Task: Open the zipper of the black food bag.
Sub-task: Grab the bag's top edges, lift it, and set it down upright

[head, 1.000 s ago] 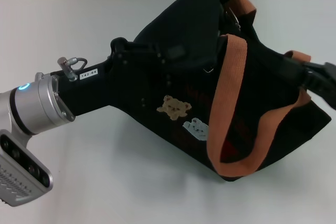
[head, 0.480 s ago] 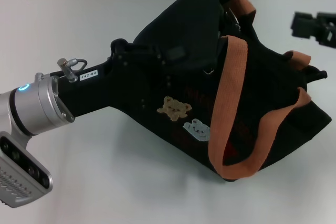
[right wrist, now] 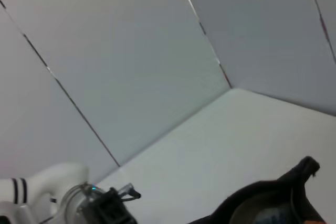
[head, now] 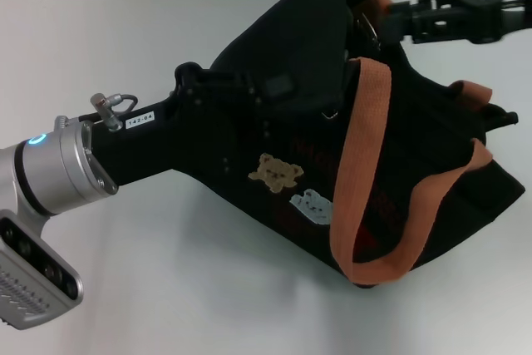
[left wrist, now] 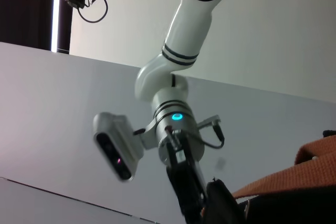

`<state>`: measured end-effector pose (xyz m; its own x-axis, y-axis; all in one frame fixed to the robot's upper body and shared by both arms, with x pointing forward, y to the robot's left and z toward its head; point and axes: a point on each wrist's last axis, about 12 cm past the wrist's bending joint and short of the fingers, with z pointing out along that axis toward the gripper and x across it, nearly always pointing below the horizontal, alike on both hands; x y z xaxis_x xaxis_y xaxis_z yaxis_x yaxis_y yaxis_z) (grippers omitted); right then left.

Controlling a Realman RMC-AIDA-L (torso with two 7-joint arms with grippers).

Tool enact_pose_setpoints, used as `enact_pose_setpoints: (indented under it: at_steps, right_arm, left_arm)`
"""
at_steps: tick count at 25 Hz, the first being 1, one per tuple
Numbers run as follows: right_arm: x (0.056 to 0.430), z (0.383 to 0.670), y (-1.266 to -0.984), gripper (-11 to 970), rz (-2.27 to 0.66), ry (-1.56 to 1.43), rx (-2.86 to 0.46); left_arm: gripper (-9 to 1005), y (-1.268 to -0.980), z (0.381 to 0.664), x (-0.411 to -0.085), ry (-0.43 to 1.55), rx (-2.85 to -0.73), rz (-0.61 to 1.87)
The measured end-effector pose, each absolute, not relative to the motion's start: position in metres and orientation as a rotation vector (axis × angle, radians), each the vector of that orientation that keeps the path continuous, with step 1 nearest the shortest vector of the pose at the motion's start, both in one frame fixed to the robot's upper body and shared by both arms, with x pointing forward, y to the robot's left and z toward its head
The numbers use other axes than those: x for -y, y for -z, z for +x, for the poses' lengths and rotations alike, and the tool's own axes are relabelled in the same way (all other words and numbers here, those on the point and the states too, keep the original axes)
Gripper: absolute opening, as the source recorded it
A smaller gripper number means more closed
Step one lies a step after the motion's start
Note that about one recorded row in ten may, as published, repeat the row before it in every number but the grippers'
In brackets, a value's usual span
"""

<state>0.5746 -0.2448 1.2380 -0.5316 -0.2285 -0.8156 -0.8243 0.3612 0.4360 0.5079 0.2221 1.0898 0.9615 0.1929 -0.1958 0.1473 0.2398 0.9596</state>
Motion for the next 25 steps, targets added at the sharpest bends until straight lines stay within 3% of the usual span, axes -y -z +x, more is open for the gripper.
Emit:
enact_pose_setpoints:
  at_steps: [15, 16, 25]
  right_arm:
    - [0.216, 0.594, -1.236, 409, -0.877, -1.081, -2.066]
    - [0.214, 0.595, -1.235, 285, -0.873, -1.087, -2.071]
    - [0.216, 0.594, -1.232, 67, -0.883, -1.082, -2.065]
  left_arm:
    - [103, -1.091, 0.508, -0.221, -0.028, -0.288, 1.336]
    - [103, -1.091, 0.508, -0.221, -0.028, -0.288, 1.336]
    - [103, -1.091, 0.508, -0.221, -0.028, -0.283, 1.339]
